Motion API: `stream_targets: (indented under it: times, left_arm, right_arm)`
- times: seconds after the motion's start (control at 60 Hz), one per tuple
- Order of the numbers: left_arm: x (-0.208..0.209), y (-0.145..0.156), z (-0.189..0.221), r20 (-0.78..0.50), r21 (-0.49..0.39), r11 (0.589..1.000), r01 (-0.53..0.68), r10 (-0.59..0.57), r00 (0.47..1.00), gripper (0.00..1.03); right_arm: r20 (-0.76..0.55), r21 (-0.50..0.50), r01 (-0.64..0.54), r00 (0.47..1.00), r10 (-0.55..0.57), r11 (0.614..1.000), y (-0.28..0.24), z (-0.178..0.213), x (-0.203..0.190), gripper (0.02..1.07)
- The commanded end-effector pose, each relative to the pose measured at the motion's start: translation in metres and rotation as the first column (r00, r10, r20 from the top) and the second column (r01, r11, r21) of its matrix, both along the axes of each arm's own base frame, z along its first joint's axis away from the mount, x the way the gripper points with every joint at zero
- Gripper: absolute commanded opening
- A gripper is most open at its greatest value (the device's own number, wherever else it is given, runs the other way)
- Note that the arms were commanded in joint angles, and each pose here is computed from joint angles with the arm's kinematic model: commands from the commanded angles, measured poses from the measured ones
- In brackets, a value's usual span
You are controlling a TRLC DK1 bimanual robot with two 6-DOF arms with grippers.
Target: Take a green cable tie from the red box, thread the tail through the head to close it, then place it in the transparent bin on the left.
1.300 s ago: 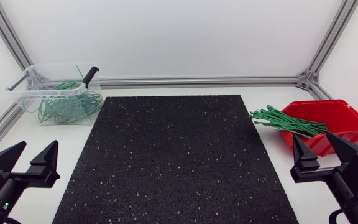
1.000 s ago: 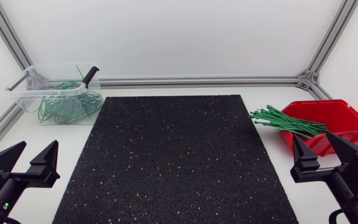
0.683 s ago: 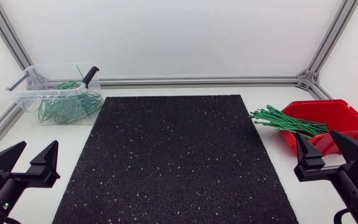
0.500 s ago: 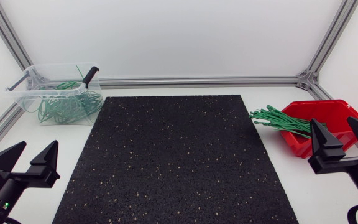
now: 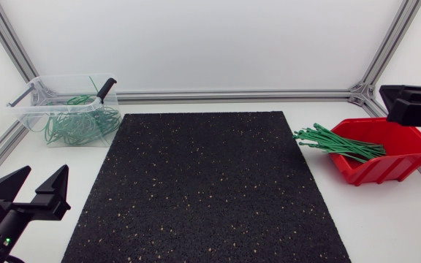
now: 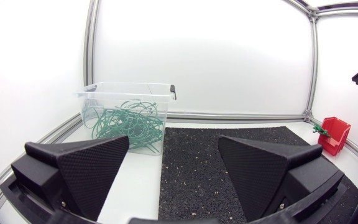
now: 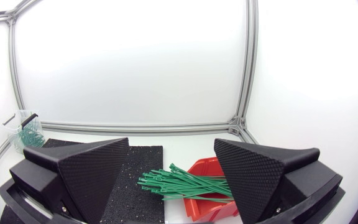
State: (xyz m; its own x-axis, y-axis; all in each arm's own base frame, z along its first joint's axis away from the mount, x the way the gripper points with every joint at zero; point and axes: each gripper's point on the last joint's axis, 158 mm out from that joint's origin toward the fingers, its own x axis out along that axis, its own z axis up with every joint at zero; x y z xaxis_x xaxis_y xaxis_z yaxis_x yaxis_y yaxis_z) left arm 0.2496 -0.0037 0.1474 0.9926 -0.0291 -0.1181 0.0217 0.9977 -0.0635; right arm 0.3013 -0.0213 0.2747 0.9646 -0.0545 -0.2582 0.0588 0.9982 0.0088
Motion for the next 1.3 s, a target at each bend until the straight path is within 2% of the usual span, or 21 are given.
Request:
stream_targets:
  times: [0.0, 0.1, 0.25, 0.383, 0.483, 0.567, 0.7, 0.75, 0.8, 0.833, 0.917, 1.067, 1.15, 1.283]
  left_arm:
    - [-0.002, -0.002, -0.030, -0.089, -0.022, 1.000, 0.006, -0.008, 0.996, 1.00]
    - [-0.002, -0.001, -0.031, -0.091, -0.022, 1.000, 0.003, -0.005, 0.996, 1.00]
    - [-0.002, -0.002, -0.030, -0.089, -0.022, 1.000, 0.004, -0.006, 0.996, 1.00]
    - [-0.002, -0.001, -0.030, -0.089, -0.022, 1.000, 0.003, -0.005, 0.996, 1.00]
    - [-0.002, -0.002, -0.031, -0.091, -0.022, 1.000, 0.004, -0.006, 0.996, 1.00]
    - [-0.002, -0.002, -0.030, -0.089, -0.022, 1.000, 0.007, -0.009, 0.996, 1.00]
    - [-0.002, -0.003, -0.030, -0.091, -0.022, 1.000, 0.009, -0.011, 0.996, 1.00]
    - [-0.002, -0.003, -0.031, -0.092, -0.022, 1.000, 0.009, -0.011, 0.996, 1.00]
    - [-0.002, -0.003, -0.031, -0.092, -0.022, 1.000, 0.009, -0.011, 0.996, 1.00]
    - [-0.002, -0.003, -0.031, -0.092, -0.022, 1.000, 0.009, -0.011, 0.996, 1.00]
    - [-0.002, -0.003, -0.031, -0.092, -0.022, 1.000, 0.009, -0.011, 0.996, 1.00]
    - [-0.002, -0.003, -0.031, -0.092, -0.022, 1.000, 0.009, -0.011, 0.996, 1.00]
    - [-0.002, -0.002, -0.031, -0.092, -0.022, 1.000, 0.006, -0.008, 0.996, 1.00]
    - [-0.002, -0.002, -0.031, -0.092, -0.022, 1.000, 0.006, -0.008, 0.996, 1.00]
  right_arm:
    - [-0.055, 0.025, 0.011, 0.998, -0.010, 1.000, -0.006, -0.002, 0.014, 1.02]
    - [-0.132, 0.048, -0.023, 0.991, 0.029, 0.999, -0.005, -0.010, 0.027, 1.02]
    - [-0.258, 0.088, -0.129, 0.955, 0.148, 0.988, 0.001, -0.026, 0.043, 1.02]
    - [-0.335, -0.038, -0.204, 0.925, 0.180, 0.978, -0.006, -0.034, 0.052, 1.02]
    - [-0.402, -0.117, -0.297, 0.887, 0.228, 0.948, -0.003, -0.043, 0.055, 1.02]
    - [-0.535, -0.114, -0.399, 0.797, 0.282, 0.910, 0.001, -0.066, 0.055, 0.99]
    - [-0.604, -0.160, -0.495, 0.733, 0.312, 0.854, -0.002, -0.086, 0.059, 0.93]
    - [-0.634, -0.194, -0.553, 0.701, 0.327, 0.810, -0.005, -0.093, 0.059, 0.93]
    - [-0.688, -0.287, -0.624, 0.662, 0.296, 0.727, -0.018, -0.105, 0.059, 0.93]
    - [-0.698, -0.307, -0.643, 0.653, 0.293, 0.702, -0.020, -0.108, 0.059, 0.93]
    - [-0.732, -0.301, -0.695, 0.607, 0.310, 0.653, -0.022, -0.117, 0.054, 0.93]
    - [-0.797, -0.270, -0.817, 0.487, 0.357, 0.510, -0.015, -0.152, 0.037, 0.84]
    - [-0.824, -0.241, -0.856, 0.430, 0.370, 0.458, -0.013, -0.170, 0.032, 0.84]
    - [-0.843, -0.219, -0.892, 0.377, 0.383, 0.396, -0.013, -0.185, 0.033, 0.83]
